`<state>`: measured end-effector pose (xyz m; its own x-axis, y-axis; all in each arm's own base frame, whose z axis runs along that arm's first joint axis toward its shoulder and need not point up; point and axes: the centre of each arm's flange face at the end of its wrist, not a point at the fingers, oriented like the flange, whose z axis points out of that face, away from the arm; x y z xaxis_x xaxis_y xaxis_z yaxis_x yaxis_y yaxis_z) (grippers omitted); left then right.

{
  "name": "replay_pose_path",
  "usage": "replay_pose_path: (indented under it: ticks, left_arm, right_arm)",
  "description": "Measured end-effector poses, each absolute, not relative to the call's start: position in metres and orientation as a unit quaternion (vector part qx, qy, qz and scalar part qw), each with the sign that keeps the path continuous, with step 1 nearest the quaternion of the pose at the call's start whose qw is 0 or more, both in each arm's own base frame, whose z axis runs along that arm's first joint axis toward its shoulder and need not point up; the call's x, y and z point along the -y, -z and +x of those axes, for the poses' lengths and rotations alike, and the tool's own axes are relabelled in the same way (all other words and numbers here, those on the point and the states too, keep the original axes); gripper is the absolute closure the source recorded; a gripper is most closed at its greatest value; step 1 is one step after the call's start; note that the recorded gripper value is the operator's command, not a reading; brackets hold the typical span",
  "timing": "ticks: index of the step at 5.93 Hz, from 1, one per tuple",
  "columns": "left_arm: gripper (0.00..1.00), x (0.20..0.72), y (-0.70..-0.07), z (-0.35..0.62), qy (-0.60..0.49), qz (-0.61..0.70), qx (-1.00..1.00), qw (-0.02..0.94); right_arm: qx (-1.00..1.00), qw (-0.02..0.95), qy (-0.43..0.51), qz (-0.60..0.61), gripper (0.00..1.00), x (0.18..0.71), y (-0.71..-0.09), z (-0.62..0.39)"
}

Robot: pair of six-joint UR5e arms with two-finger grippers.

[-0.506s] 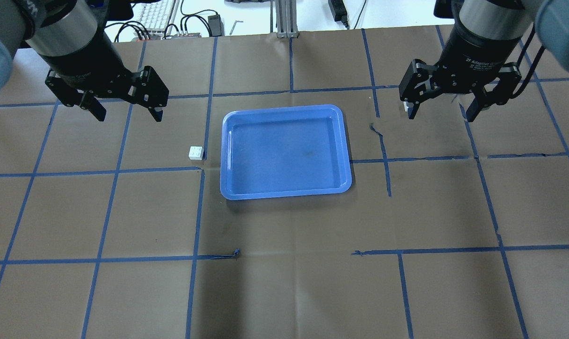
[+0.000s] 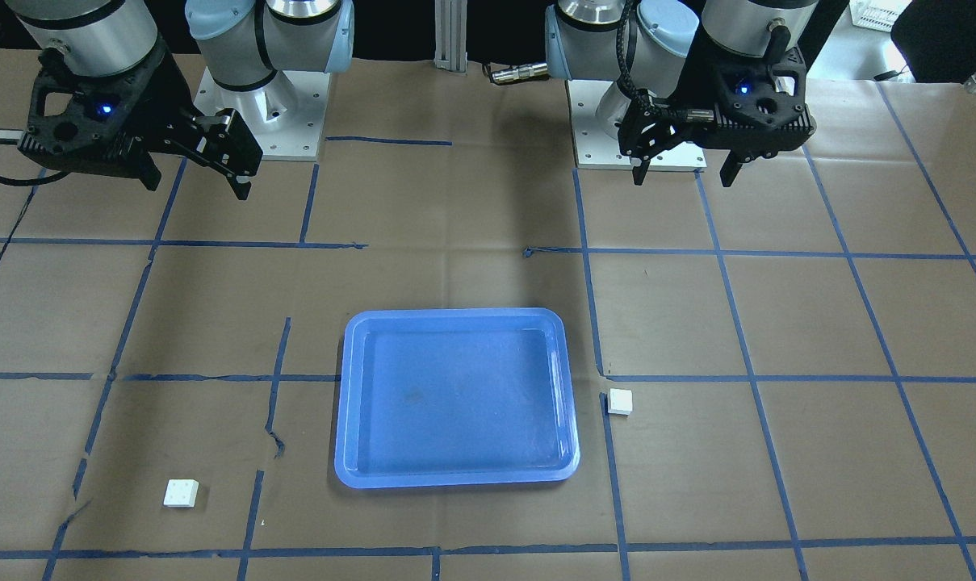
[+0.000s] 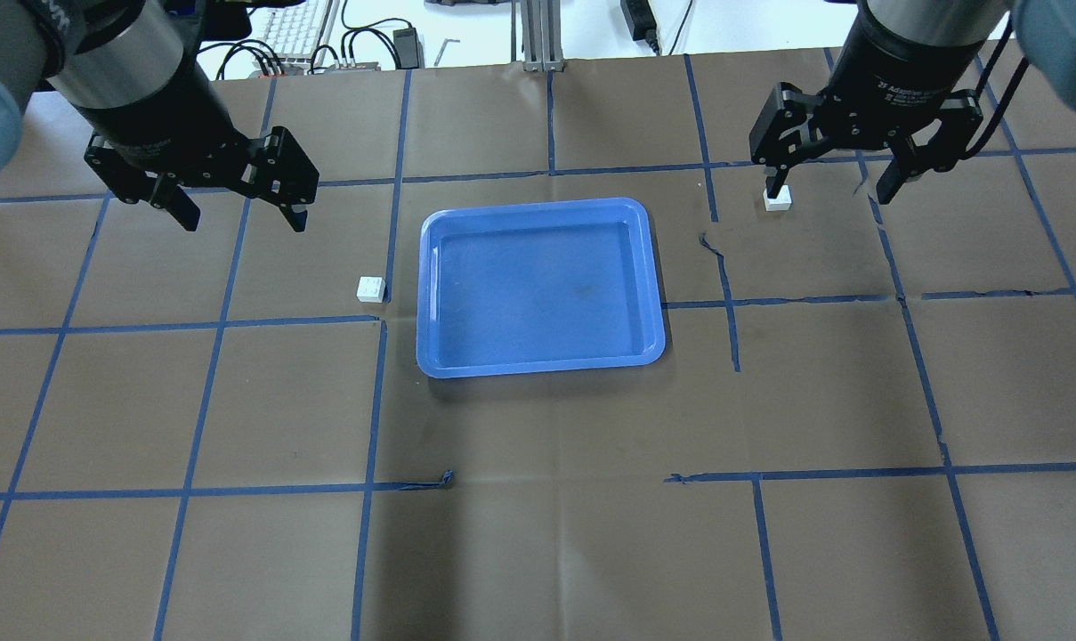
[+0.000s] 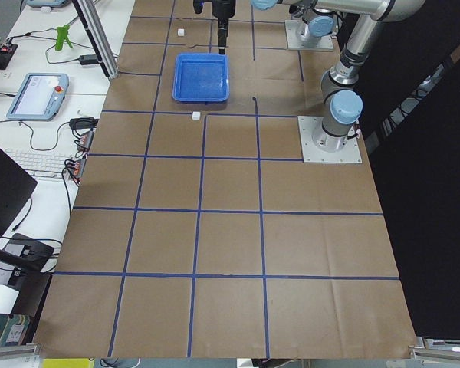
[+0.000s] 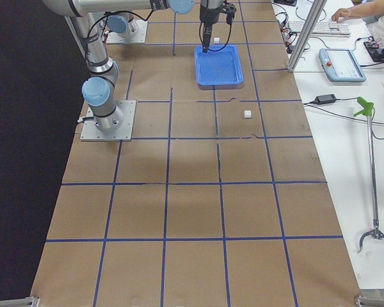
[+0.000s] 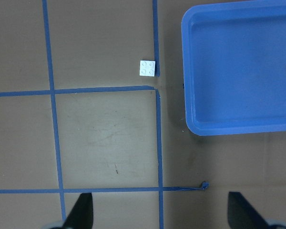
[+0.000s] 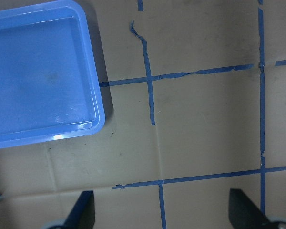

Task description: Assemble white blocks and place on blue tray

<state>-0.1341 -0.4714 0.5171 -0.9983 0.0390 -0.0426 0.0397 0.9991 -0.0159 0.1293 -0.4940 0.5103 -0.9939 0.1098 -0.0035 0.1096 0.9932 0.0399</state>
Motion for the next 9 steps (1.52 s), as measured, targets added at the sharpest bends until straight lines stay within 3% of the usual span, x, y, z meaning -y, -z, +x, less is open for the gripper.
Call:
replay_pose_path:
  ticks: [3, 6, 9]
  left_arm:
    - [0.01, 0.504, -0.453, -0.133, -0.020, 0.056, -0.998, 0.018]
    - [0.01, 0.541, -0.311, -0.129, 0.020, 0.069, -0.997, 0.021]
    - [0.01, 0.555, -0.227, -0.122, 0.037, 0.064, -0.997, 0.022]
  right_arm:
    - [-0.999, 0.004, -0.021, -0.030, 0.00, 0.502, -0.504, 0.124]
    - [-0.951, 0.011, -0.018, -0.309, 0.00, 0.547, -0.469, 0.088]
    - [-0.807, -0.013, 0.017, -0.590, 0.00, 0.629, -0.448, 0.024]
